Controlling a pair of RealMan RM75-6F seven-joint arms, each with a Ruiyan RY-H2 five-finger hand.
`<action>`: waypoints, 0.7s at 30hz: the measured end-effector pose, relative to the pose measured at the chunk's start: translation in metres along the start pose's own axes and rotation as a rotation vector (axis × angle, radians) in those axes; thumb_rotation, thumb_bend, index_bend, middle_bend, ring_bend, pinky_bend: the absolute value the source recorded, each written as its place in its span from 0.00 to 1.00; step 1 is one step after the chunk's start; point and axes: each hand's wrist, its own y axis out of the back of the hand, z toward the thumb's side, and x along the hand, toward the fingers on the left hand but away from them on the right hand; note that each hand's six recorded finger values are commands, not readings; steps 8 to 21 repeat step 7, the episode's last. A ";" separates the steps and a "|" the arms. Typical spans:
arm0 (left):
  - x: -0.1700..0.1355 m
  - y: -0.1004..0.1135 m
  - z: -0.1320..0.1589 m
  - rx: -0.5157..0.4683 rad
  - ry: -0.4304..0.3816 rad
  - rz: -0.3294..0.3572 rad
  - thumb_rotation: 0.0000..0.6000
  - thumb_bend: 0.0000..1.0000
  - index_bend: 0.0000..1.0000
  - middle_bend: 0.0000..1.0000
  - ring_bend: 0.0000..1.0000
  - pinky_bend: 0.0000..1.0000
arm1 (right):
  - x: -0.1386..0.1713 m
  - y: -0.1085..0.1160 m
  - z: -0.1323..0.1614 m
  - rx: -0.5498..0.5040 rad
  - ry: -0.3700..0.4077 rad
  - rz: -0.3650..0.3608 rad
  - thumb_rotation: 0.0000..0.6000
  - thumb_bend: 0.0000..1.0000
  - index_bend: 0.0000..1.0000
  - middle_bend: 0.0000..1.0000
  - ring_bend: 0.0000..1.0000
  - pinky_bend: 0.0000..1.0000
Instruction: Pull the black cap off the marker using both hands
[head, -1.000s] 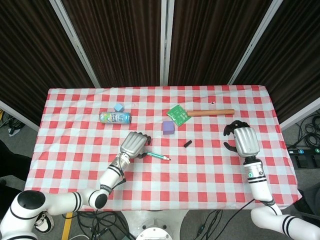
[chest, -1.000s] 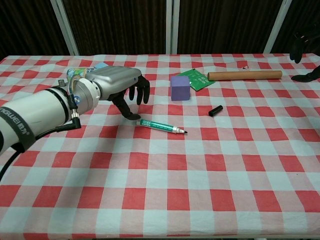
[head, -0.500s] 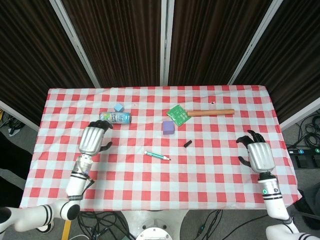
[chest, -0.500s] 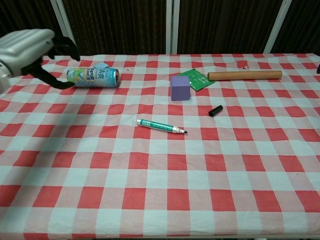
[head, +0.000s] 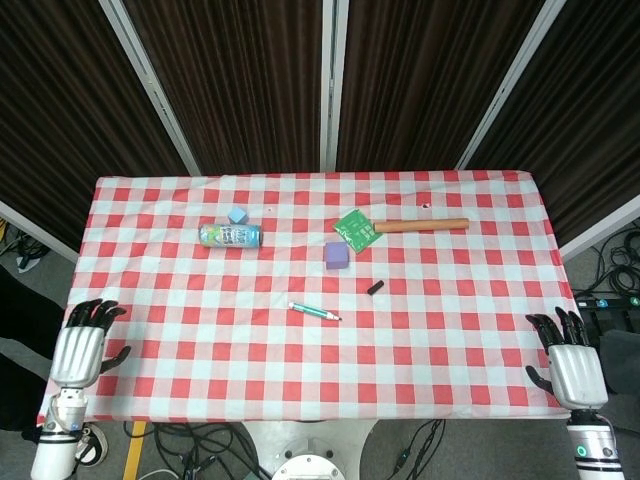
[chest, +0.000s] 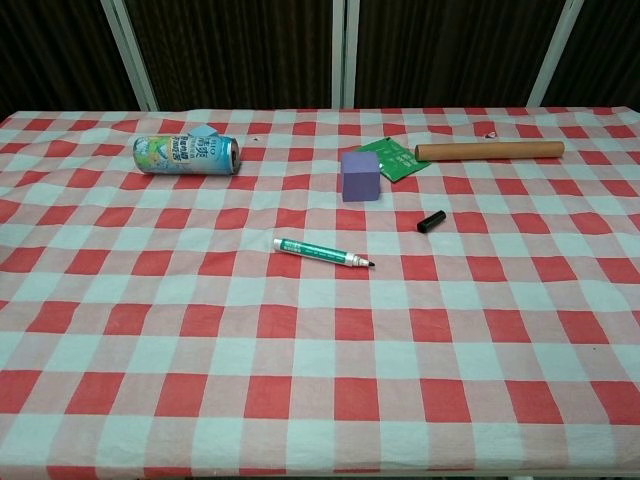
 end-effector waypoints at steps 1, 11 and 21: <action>-0.005 0.000 -0.004 0.007 0.008 0.001 1.00 0.16 0.30 0.23 0.16 0.18 | 0.004 -0.003 -0.002 0.000 -0.007 0.007 1.00 0.07 0.17 0.17 0.00 0.04; -0.022 0.003 -0.017 0.013 0.031 0.020 1.00 0.16 0.30 0.23 0.16 0.18 | 0.012 -0.010 -0.005 0.002 -0.010 0.023 1.00 0.07 0.16 0.16 0.00 0.04; -0.022 0.003 -0.017 0.013 0.031 0.020 1.00 0.16 0.30 0.23 0.16 0.18 | 0.012 -0.010 -0.005 0.002 -0.010 0.023 1.00 0.07 0.16 0.16 0.00 0.04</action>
